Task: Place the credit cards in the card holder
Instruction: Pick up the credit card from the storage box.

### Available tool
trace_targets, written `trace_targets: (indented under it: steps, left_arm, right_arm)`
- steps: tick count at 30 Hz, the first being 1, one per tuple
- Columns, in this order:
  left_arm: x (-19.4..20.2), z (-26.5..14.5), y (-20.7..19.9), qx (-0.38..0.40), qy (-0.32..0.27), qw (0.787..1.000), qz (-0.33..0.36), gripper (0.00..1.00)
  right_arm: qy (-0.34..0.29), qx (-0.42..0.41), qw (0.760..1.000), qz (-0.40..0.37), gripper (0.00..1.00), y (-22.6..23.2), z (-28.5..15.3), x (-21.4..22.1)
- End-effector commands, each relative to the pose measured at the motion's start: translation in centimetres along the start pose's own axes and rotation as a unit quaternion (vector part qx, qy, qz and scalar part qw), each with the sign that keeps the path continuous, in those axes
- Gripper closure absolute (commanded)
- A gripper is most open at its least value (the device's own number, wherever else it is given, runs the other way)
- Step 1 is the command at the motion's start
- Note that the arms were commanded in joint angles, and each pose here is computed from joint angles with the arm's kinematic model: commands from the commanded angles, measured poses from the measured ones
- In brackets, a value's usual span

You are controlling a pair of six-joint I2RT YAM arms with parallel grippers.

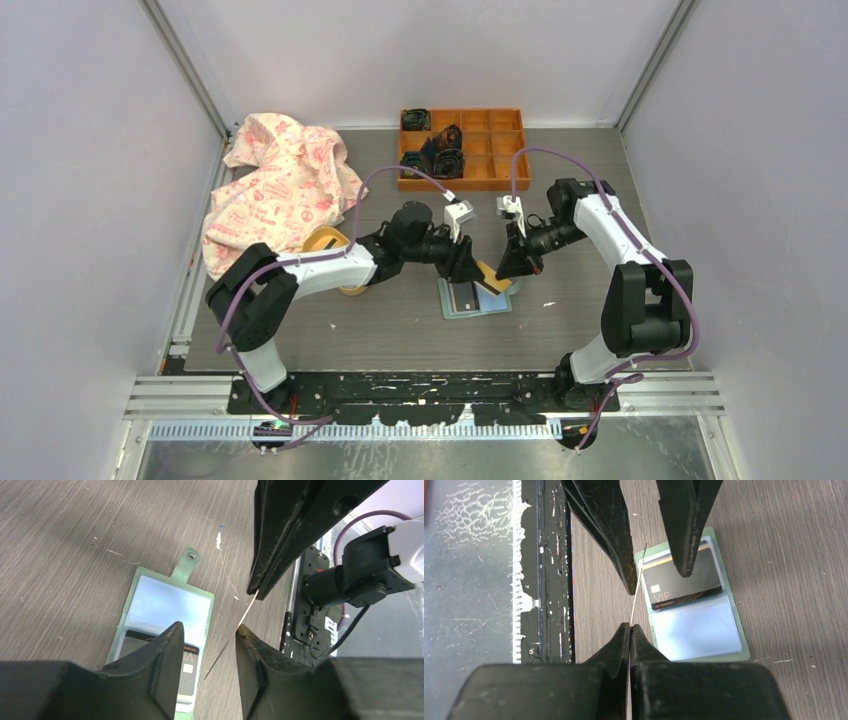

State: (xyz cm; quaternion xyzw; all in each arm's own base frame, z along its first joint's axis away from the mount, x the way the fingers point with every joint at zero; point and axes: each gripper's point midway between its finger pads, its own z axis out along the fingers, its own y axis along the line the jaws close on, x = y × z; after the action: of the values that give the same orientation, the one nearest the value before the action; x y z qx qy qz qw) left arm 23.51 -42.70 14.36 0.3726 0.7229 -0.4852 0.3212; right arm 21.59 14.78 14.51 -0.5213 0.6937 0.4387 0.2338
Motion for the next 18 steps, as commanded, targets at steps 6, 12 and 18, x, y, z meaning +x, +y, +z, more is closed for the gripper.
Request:
trace_targets:
  steps: [6, 12, 18]
  left_arm:
    - [-2.8, -1.5, 1.5, -0.073, -0.069, 0.995, 0.017, 0.31]
    - [-3.2, -2.5, 2.7, -0.093, -0.085, 0.992, -0.004, 0.21]
    - [-4.1, -4.2, 3.6, -0.111, -0.134, 0.985, -0.018, 0.07]
  right_arm:
    - [-0.050, -0.016, 0.999, 0.012, 0.99, 1.2, -0.2, -1.5]
    - [-0.053, 0.000, 0.998, 0.024, 0.99, 0.5, -0.9, -0.8]
    - [-0.081, 0.045, 0.994, 0.065, 0.99, -1.1, -2.6, 0.2]
